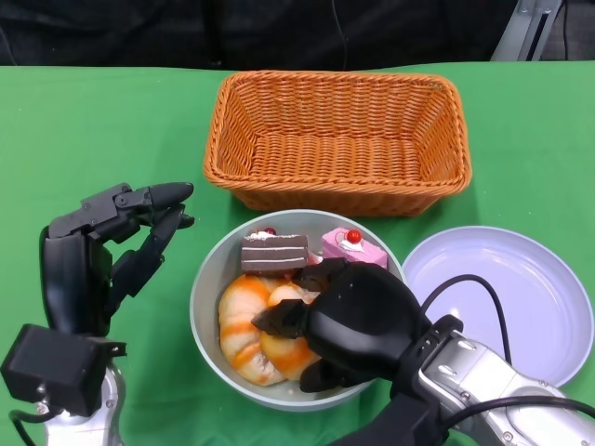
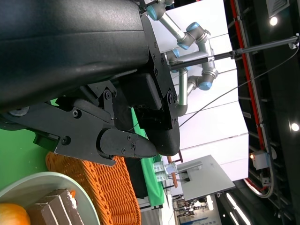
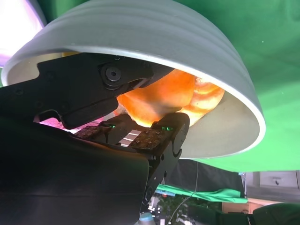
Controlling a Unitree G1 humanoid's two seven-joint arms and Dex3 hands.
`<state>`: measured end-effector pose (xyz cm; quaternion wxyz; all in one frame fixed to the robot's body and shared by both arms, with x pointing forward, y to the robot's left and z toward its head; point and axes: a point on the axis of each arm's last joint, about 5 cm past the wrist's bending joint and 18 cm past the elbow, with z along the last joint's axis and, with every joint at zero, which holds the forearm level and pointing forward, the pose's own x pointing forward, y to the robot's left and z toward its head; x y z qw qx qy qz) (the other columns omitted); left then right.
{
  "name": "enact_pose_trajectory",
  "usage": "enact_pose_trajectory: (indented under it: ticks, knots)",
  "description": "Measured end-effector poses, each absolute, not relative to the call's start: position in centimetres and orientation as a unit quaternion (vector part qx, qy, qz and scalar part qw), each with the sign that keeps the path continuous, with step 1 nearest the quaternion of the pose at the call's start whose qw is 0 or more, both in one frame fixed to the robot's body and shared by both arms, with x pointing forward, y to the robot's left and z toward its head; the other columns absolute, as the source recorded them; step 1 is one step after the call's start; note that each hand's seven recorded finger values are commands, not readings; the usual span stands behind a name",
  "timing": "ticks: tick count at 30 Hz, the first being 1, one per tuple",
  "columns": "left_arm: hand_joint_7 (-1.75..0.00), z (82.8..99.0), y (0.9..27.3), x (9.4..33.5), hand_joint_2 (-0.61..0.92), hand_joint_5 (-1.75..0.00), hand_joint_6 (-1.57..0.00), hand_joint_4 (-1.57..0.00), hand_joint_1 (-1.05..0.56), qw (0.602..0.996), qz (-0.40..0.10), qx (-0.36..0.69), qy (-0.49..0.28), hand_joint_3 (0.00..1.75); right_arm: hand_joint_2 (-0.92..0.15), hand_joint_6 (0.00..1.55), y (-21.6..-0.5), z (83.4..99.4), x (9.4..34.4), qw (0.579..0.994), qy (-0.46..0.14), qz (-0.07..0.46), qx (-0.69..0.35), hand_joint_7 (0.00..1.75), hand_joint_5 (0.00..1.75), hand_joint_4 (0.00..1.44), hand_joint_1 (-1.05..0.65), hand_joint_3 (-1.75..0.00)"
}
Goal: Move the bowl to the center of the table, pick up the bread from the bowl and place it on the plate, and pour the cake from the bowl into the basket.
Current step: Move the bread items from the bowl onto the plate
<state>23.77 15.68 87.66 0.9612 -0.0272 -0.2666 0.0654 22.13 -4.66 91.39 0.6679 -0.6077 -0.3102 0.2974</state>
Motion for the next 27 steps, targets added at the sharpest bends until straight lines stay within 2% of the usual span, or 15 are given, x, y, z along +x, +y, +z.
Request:
enact_pose_trajectory:
  ticks: [4, 12, 20, 27]
  knots:
    - [-0.36, 87.7, 15.7, 23.8, 0.92, -1.05, -1.14, -0.87, -0.25, 0.961, 0.066, -0.028, -0.267, 0.22, -0.83, 0.75, -4.6, 90.7, 22.1, 0.676, -0.329, 0.287, -0.594, 0.02, 0.05, 0.87, -0.43, 0.0]
    - [-0.37, 87.7, 15.7, 23.8, 0.92, -1.06, -1.14, -0.88, -0.24, 0.961, 0.067, -0.032, -0.268, 0.23, -0.87, 0.86, -4.3, 89.6, 22.5, 0.679, -0.362, 0.272, -0.578, 0.03, 0.1, 1.03, -0.31, -0.01]
    - [-0.39, 87.7, 15.6, 23.8, 0.92, -1.08, -1.13, -0.88, -0.19, 0.96, 0.067, -0.031, -0.271, 0.28, -0.84, 0.98, -4.3, 89.9, 22.8, 0.667, -0.359, 0.287, -0.587, 0.04, 0.09, 1.1, -0.27, 0.0]
    - [-0.4, 87.7, 15.7, 23.7, 0.92, -1.08, -1.13, -0.88, -0.19, 0.96, 0.067, -0.032, -0.271, 0.27, -0.84, 1.1, -4.5, 89.5, 23.2, 0.679, -0.368, 0.293, -0.564, 0.05, 0.07, 1.15, -0.28, 0.0]
